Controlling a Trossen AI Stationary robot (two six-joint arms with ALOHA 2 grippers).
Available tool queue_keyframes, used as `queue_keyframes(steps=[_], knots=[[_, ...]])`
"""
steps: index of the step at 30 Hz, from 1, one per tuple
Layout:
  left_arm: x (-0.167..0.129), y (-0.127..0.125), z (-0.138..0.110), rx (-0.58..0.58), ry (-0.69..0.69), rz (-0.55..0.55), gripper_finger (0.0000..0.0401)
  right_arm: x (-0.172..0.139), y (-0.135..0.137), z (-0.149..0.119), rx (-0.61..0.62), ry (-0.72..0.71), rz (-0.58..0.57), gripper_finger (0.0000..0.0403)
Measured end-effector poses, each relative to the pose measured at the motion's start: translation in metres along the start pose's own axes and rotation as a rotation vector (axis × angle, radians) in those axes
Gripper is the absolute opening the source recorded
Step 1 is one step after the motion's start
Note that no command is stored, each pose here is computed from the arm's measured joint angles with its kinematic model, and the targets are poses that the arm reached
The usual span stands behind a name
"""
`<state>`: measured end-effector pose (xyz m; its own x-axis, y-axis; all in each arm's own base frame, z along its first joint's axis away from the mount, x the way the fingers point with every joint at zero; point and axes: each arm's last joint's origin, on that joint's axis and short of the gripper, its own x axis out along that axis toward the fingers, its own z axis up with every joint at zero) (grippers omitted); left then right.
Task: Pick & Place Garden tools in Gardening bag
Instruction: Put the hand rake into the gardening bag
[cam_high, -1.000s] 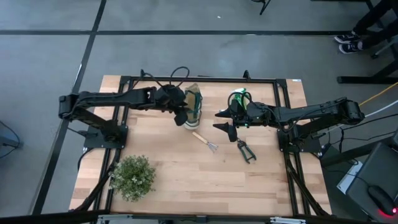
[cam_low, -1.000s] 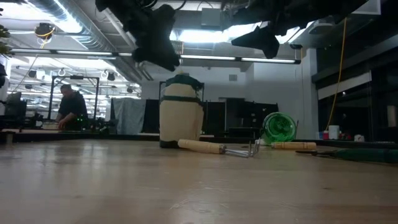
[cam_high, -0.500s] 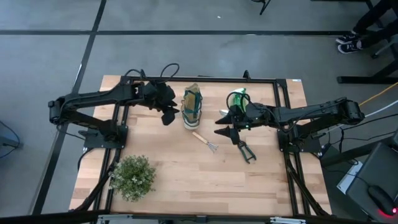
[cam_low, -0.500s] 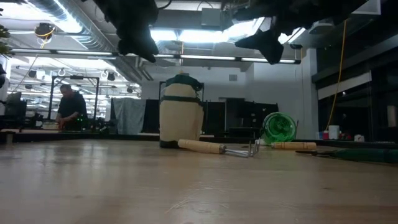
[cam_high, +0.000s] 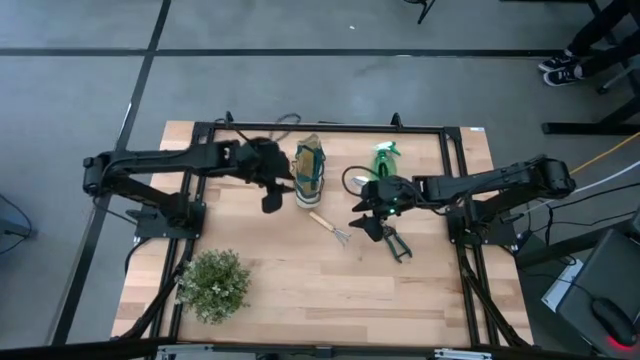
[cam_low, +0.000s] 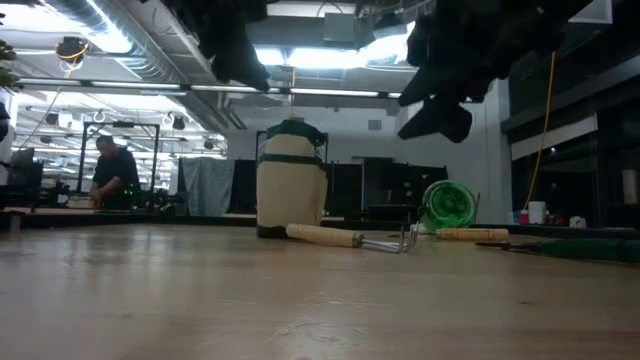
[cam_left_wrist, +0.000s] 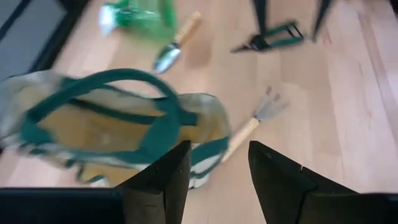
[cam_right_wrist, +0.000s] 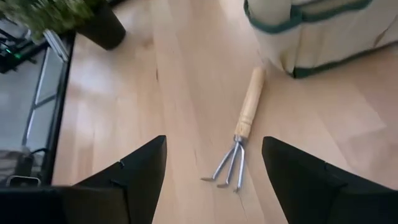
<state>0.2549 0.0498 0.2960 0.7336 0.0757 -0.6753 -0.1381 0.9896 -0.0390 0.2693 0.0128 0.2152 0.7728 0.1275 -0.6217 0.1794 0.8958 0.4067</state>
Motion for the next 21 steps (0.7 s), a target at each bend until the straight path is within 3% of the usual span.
queue_keyframes(steps=[6,9,13,21], knots=[[0.029,-0.022,-0.001,0.234,0.051,-0.083,0.0151,0.006,0.003,-0.005,-0.009,0.030,0.007,0.0268],[0.038,-0.032,0.012,0.334,0.041,-0.108,0.0149,0.006,0.006,-0.006,-0.017,0.033,0.026,0.0268],[0.052,-0.038,0.036,0.366,0.028,-0.119,0.0146,0.002,0.011,-0.004,0.021,0.032,0.100,0.0268],[0.093,-0.043,0.055,0.447,0.212,-0.157,0.0143,-0.033,0.020,0.012,0.219,-0.013,0.313,0.0268]])
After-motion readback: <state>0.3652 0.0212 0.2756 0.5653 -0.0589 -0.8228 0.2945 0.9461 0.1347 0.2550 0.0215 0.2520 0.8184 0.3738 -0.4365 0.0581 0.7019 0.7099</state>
